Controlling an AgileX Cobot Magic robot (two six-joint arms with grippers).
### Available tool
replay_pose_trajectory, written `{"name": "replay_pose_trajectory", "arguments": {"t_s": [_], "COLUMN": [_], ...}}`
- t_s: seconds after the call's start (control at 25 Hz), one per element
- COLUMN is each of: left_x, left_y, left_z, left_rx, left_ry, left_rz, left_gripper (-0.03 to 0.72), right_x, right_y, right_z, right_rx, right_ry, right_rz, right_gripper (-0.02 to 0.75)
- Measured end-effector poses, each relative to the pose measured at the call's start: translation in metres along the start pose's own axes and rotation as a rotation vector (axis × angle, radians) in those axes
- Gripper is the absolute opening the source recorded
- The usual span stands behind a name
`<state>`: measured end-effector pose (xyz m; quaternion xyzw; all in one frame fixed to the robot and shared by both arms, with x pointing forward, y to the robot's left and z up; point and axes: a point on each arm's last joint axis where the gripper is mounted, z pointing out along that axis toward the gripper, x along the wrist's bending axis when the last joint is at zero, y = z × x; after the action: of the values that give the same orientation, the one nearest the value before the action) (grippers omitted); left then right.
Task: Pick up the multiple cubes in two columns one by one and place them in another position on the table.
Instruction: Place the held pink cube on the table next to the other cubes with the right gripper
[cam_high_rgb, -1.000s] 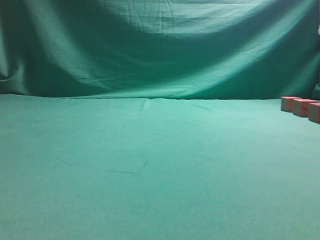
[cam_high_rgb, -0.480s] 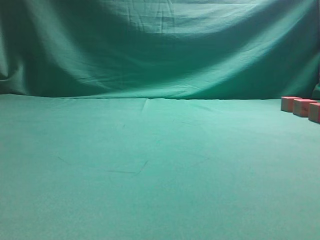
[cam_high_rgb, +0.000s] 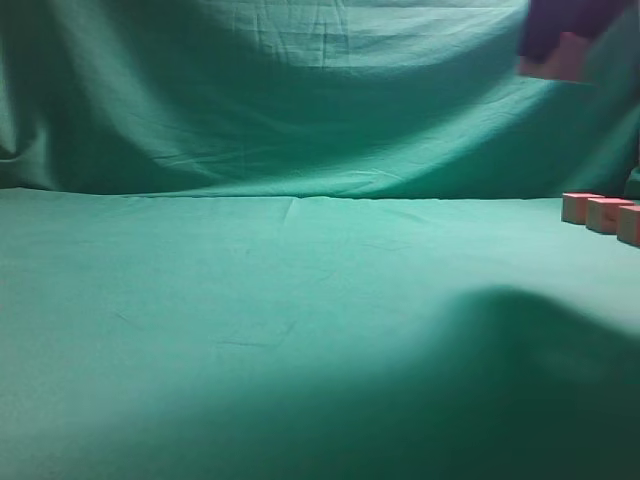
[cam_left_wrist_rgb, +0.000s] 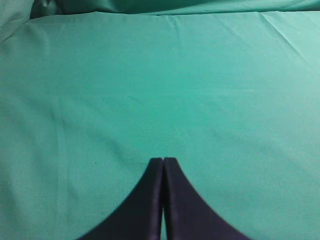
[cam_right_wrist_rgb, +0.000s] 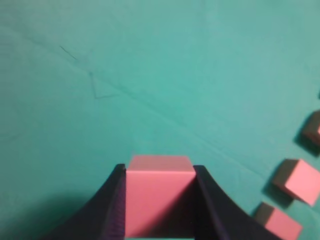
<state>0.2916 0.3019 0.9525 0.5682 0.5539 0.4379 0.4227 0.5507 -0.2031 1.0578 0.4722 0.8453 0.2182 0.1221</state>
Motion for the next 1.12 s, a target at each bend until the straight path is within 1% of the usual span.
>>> {"name": "replay_pose_trajectory", "arguments": {"t_s": [0.12,0.28,0.56,0.68,0.76,0.92,1.04,1.12], "left_x": [0.0,0.0,0.0,0.0,0.0,0.0,0.0,0.0], "left_y": [0.0,0.0,0.0,0.0,0.0,0.0,0.0,0.0], "left_z": [0.0,0.0,0.0,0.0,0.0,0.0,0.0,0.0], "left_rx": [0.0,0.0,0.0,0.0,0.0,0.0,0.0,0.0], "left_ry": [0.0,0.0,0.0,0.0,0.0,0.0,0.0,0.0], "left_rz": [0.0,0.0,0.0,0.0,0.0,0.0,0.0,0.0], "left_gripper": [0.0,0.0,0.0,0.0,0.0,0.0,0.0,0.0], "right_x": [0.015,0.03,0.03,0.028,0.031,0.044,0.053,0.055], "right_y": [0.022,0.048,0.069,0.074,0.075,0.076,0.078,0.079], "right_z": [0.009,0.029,0.07,0.086,0.097,0.114,0.123,0.128], "right_rx": [0.02,0.082,0.232,0.256,0.276,0.301,0.289,0.273], "right_ry": [0.041,0.096,0.162,0.169,0.154,0.129,0.125,0.116], "right_rz": [-0.095,-0.19,-0.216,-0.222,-0.252,-0.318,-0.346,-0.354], "right_gripper": [0.255,0.255,0.255,0.255,0.255,0.255,0.255,0.255]}}
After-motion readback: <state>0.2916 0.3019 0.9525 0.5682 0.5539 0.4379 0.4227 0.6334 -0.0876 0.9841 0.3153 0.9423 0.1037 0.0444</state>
